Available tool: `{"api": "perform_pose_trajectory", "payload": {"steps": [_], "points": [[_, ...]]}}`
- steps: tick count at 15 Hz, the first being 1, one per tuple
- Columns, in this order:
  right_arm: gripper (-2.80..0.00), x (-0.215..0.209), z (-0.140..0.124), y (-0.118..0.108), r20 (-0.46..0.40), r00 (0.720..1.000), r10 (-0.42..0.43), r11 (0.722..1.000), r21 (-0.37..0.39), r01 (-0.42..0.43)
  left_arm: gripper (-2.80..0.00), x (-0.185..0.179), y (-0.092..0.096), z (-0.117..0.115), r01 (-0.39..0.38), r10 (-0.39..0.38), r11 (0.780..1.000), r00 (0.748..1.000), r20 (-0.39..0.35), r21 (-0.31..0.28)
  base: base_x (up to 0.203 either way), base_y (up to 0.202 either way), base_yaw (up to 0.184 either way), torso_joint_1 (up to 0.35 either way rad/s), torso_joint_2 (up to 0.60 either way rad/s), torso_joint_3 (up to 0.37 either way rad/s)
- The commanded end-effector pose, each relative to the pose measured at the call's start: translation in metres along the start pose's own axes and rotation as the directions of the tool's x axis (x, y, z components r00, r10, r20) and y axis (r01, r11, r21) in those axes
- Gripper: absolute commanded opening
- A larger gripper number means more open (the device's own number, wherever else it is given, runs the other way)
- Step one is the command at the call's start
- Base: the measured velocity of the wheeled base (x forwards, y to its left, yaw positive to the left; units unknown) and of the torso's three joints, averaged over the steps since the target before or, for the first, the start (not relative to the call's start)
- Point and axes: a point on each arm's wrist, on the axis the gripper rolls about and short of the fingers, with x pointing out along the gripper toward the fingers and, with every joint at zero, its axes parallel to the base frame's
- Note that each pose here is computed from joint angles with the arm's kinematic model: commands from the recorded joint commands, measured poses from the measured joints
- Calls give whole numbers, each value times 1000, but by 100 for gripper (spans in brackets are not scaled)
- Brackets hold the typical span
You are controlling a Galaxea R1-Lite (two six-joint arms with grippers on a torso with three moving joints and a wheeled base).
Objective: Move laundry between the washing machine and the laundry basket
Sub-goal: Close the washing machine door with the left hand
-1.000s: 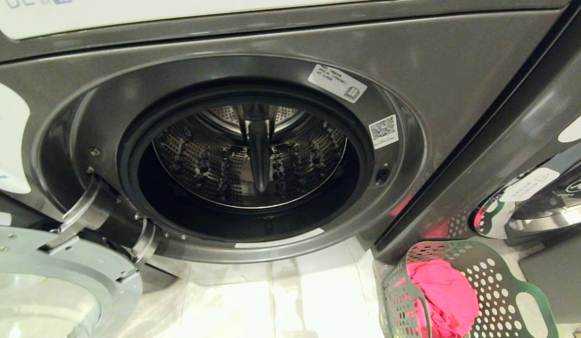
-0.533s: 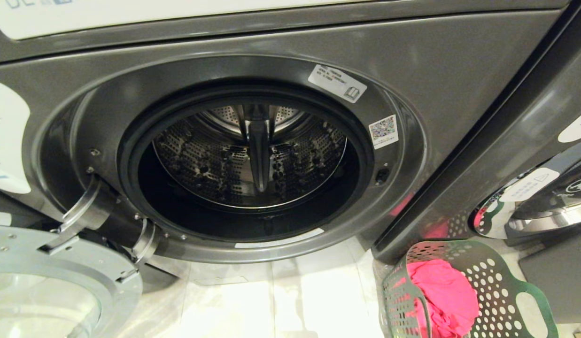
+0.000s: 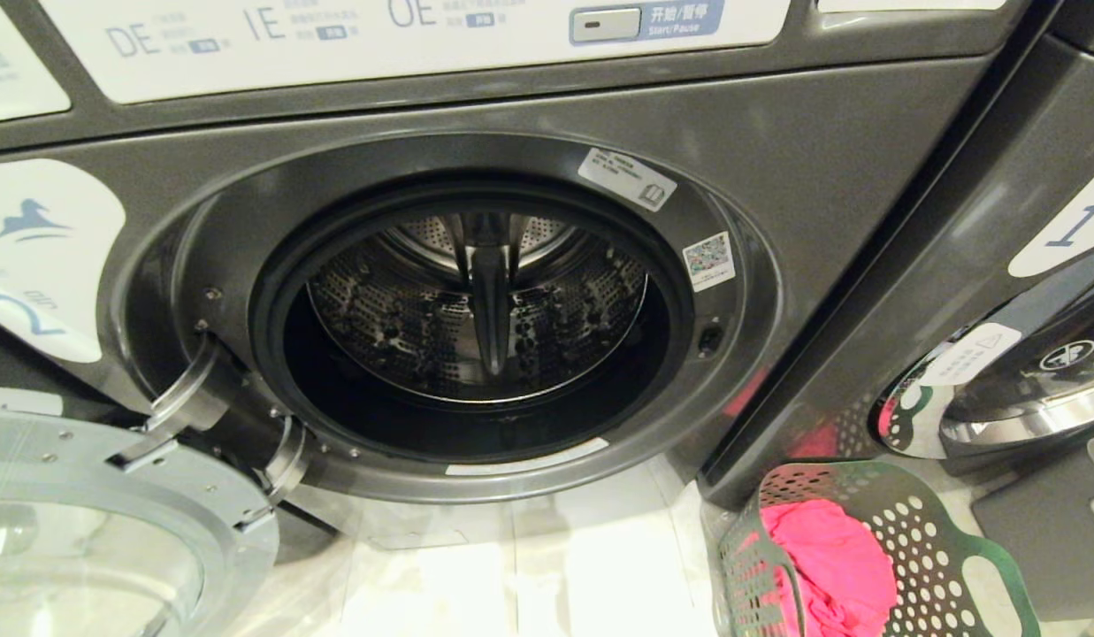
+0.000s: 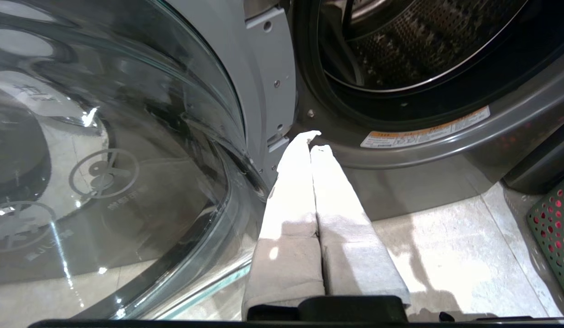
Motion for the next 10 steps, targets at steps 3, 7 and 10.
{"api": "perform_pose_trajectory", "payload": {"steps": [3,7,10], "points": [[0,0,0,0,-2,1000,0,1000,1,0,-280,2,-1,-11,2,-2,1000,999,-40,0,0,0,0,2,0,198],[0,0,0,0,-2,1000,0,1000,2,0,-280,2,-1,-11,2,-2,1000,999,-40,0,0,0,0,0,1,202],[0,0,0,0,-2,1000,0,1000,2,0,-280,2,-1,-11,2,-2,1000,999,-40,0,0,0,0,0,0,200]]}}
